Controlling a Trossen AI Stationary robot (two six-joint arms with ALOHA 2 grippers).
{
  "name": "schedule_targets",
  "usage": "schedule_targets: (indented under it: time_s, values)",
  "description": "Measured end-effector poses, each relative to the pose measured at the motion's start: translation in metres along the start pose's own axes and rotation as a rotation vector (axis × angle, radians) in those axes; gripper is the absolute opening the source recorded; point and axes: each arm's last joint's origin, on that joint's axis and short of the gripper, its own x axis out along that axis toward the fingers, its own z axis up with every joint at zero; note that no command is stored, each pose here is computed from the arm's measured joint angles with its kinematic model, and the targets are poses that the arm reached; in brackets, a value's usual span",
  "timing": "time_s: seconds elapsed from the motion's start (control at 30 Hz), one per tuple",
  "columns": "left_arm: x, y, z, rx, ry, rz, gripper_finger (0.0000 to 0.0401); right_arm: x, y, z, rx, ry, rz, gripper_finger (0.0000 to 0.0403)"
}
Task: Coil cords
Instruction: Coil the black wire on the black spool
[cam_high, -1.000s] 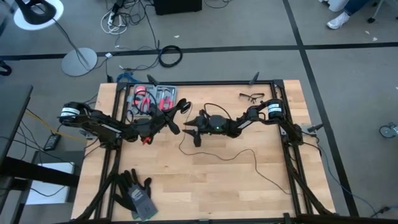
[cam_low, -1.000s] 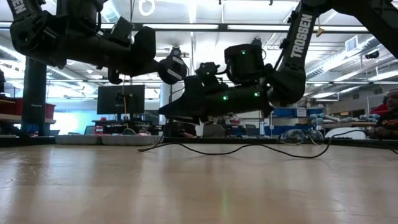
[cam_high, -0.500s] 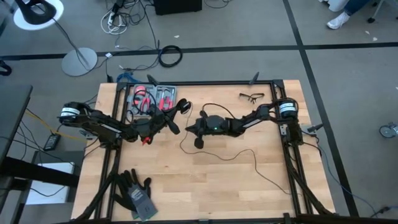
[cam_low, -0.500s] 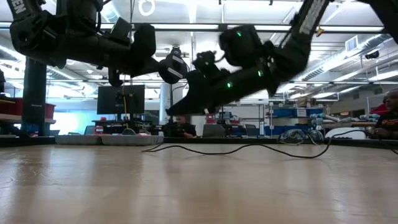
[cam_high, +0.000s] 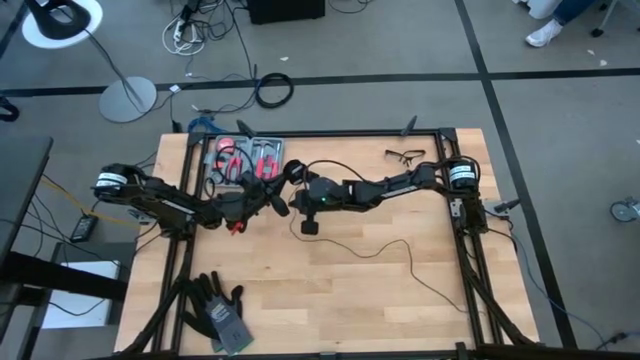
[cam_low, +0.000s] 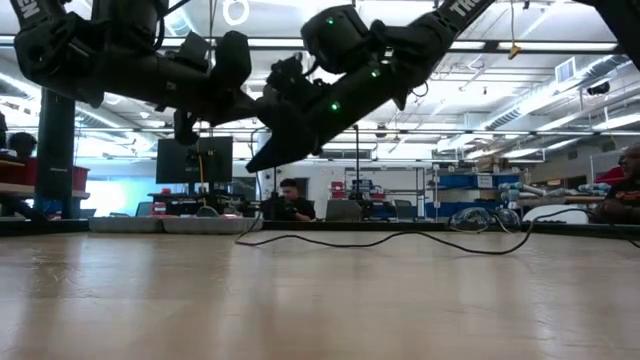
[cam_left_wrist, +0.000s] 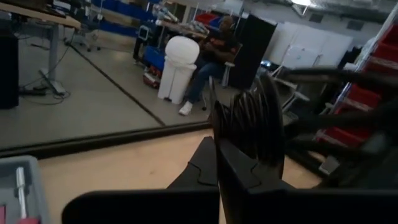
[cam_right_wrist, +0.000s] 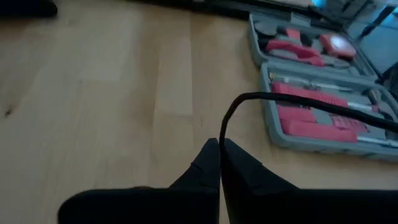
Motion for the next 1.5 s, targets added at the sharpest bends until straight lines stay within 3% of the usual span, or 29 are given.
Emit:
schedule_targets:
  time_s: [0.23, 0.53, 0.87, 1.1, 1.23, 1.5]
  values:
    - [-0.004, 0.0, -0.01, 0.087, 0.068, 0.015, 0.0, -0.003, -0.003, 0.018, 0.045, -0.012, -0.055, 0.0]
    - [-0.004, 0.002, -0.011, 0.118, 0.063, 0.053, 0.0, -0.006, 0.003, 0.013, 0.057, 0.074, -0.168, 0.0]
    - [-0.004, 0.002, -0.013, 0.142, 0.09, 0.039, 0.0, -0.024, 0.006, 0.026, -0.012, 0.082, -0.132, 0.0]
    - [-0.005, 0.004, -0.018, 0.163, 0.143, 0.018, 0.0, -0.058, -0.004, 0.052, -0.023, 0.02, -0.095, 0.0]
    - [-0.005, 0.002, -0.019, 0.159, 0.175, -0.046, 0.0, -0.077, -0.017, 0.064, -0.007, -0.015, -0.111, 0.0]
    - [-0.005, -0.001, -0.019, 0.114, 0.192, -0.116, 0.0, -0.099, -0.05, 0.056, 0.053, 0.124, -0.201, 0.0]
